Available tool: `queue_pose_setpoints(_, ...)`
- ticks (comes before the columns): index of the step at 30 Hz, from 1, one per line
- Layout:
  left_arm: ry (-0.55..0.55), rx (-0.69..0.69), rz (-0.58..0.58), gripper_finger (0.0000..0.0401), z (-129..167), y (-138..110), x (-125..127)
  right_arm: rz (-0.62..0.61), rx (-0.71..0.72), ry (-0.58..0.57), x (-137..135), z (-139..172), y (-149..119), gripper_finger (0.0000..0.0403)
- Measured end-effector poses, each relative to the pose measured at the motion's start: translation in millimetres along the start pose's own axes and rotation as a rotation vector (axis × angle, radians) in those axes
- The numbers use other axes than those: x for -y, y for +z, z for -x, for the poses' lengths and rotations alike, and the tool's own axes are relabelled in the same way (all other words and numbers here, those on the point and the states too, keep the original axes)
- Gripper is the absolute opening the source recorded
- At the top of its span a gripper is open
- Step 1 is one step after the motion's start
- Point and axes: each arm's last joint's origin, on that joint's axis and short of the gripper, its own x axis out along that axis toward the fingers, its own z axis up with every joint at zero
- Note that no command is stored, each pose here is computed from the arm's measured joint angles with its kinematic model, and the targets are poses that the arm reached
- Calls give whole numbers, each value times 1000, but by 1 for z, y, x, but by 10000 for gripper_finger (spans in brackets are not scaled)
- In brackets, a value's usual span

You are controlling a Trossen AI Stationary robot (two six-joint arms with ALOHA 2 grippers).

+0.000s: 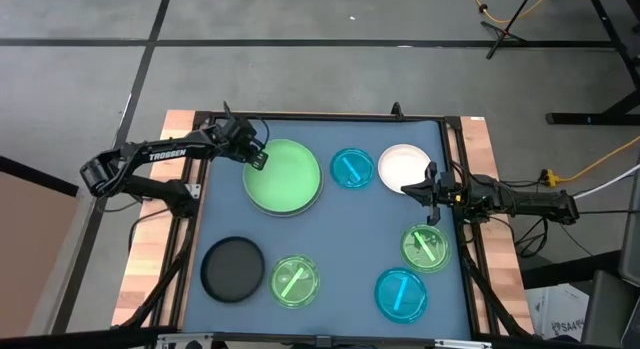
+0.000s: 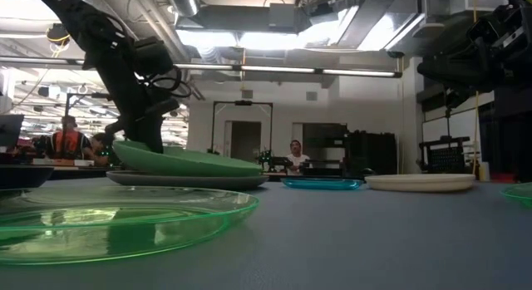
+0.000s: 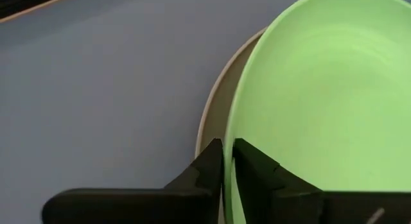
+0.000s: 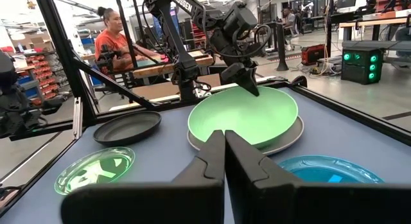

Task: Stack plastic plates
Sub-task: Stack the green plate on top of the gray plate, then stack the black plate on top of the green plate

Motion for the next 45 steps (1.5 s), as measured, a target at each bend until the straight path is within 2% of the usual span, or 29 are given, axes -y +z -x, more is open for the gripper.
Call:
queue_pose_setpoints(9, -1, 0, 0, 71, 0, 0, 0, 0, 0, 0, 0, 0, 0, 0)
queue_pose_setpoints(23, 11, 22, 0, 72, 0, 2, 0, 0, 0, 0, 0, 0, 0, 0)
queue_pose_setpoints(31, -13, 89, 3, 73, 6, 16, 5, 0, 0, 0, 0, 0, 0, 0)
queue_pose_setpoints(38, -136, 137, -32, 73, 20, 38, 19, 0, 0, 0, 0, 0, 0, 0)
queue_pose_setpoints(45, -291, 166, -151, 73, 39, 46, 58, 0, 0, 0, 0, 0, 0, 0)
